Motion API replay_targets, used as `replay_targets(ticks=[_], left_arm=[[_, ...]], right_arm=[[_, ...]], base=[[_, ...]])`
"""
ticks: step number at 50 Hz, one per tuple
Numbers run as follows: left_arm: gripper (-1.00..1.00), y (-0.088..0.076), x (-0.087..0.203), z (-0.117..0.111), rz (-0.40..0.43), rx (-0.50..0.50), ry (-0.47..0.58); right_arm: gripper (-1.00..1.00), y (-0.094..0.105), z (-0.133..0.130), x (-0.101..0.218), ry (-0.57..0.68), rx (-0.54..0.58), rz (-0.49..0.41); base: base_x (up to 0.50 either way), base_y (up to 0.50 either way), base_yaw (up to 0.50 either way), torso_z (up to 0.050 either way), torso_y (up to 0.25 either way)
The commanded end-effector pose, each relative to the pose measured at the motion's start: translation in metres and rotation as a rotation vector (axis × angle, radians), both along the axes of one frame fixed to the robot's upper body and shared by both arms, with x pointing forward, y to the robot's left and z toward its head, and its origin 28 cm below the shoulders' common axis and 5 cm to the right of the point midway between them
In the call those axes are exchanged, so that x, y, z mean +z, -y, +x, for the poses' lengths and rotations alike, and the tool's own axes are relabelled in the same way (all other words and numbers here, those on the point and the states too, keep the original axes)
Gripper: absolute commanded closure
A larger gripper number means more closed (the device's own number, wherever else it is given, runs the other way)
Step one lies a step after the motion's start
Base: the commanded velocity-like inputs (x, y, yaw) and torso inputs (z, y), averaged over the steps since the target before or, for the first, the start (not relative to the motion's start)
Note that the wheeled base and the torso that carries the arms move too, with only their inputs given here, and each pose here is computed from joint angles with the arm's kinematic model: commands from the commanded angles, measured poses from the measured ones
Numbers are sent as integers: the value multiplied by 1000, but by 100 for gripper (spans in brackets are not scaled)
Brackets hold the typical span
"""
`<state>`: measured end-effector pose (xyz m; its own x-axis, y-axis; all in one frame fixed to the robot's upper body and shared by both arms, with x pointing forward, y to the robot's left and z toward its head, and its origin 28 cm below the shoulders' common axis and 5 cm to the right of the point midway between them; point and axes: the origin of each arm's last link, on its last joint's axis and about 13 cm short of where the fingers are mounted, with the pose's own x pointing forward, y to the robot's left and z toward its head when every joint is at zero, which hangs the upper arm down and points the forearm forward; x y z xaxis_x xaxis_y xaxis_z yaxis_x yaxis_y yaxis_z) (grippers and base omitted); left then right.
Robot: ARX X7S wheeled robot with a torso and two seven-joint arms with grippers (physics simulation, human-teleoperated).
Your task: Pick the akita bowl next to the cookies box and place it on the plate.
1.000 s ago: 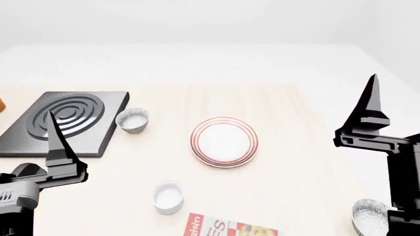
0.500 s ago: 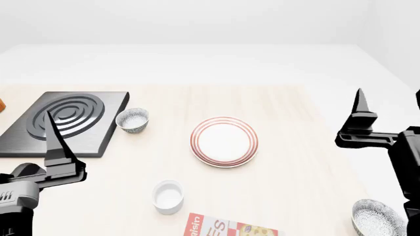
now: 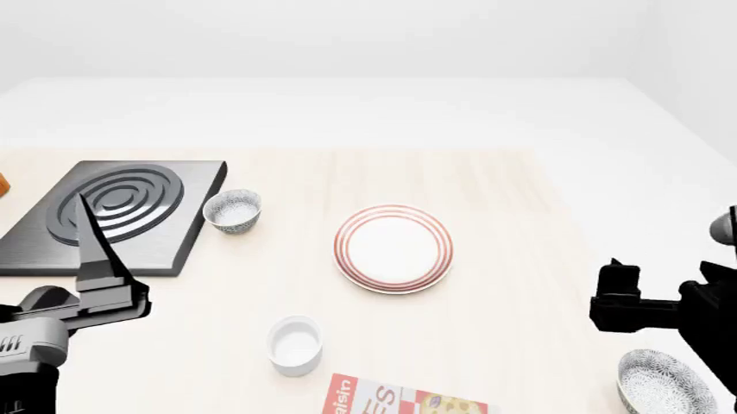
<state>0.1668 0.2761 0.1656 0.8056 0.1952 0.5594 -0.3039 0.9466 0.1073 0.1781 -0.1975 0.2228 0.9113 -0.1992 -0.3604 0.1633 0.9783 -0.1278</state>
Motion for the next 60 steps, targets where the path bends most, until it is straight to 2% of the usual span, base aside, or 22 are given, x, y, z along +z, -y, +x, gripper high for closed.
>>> replay_targets(ticks=[1, 4, 5, 7, 9, 10, 12, 14, 16, 18, 19, 27, 46, 50, 57, 60], left_arm=[[-100, 0, 0, 0, 1, 2, 1], [-100, 0, 0, 0, 0, 3, 1], [-100, 0, 0, 0, 1, 4, 2], [-100, 0, 0, 0, 0, 5, 2], [-100, 0, 0, 0, 1, 5, 2], [-100, 0, 0, 0, 0, 5, 2], [-100, 0, 0, 0, 0, 6, 2], [-100, 0, 0, 0, 0, 7, 2], [-100, 0, 0, 0, 2, 6, 2], [-100, 0, 0, 0, 1, 6, 2], [-100, 0, 0, 0, 2, 7, 2], [-100, 0, 0, 0, 2, 6, 0], [-100, 0, 0, 0, 2, 9, -2], [-100, 0, 0, 0, 1, 10, 0], [-100, 0, 0, 0, 1, 11, -1], [-100, 0, 0, 0, 1, 10, -2]], right_arm=[[-100, 5, -6, -2, -182, -28, -11], [-100, 6, -6, -2, -187, -27, 16], [-100, 6, -6, -3, -231, -30, 17], [-100, 6, -6, -6, -297, -44, -33], [-100, 5, -7, -7, -301, -43, 5], [-100, 6, -8, -7, -378, 6, 39], [-100, 6, -7, -6, -350, -25, 27], [-100, 6, -7, -7, -396, -27, 66], [-100, 6, -8, -9, -429, -25, 50], [-100, 6, -8, -10, -423, -20, 67], [-100, 6, -9, -11, -460, -17, 83], [-100, 5, -14, -13, -527, 73, 182], [-100, 18, 7, -21, -463, 25, 190], [-100, 21, 12, -23, -436, 6, 167], [-100, 24, 19, -31, -430, -6, 190], [-100, 24, 18, -39, -451, -6, 244]], base=[[0, 0, 0, 0, 0], [0, 0, 0, 0, 0], [0, 0, 0, 0, 0], [0, 0, 0, 0, 0], [0, 0, 0, 0, 0], [0, 0, 0, 0, 0], [0, 0, 0, 0, 0], [0, 0, 0, 0, 0], [0, 0, 0, 0, 0], [0, 0, 0, 0, 0], [0, 0, 0, 0, 0], [0, 0, 0, 0, 0], [0, 0, 0, 0, 0], [0, 0, 0, 0, 0], [0, 0, 0, 0, 0], [0, 0, 0, 0, 0]])
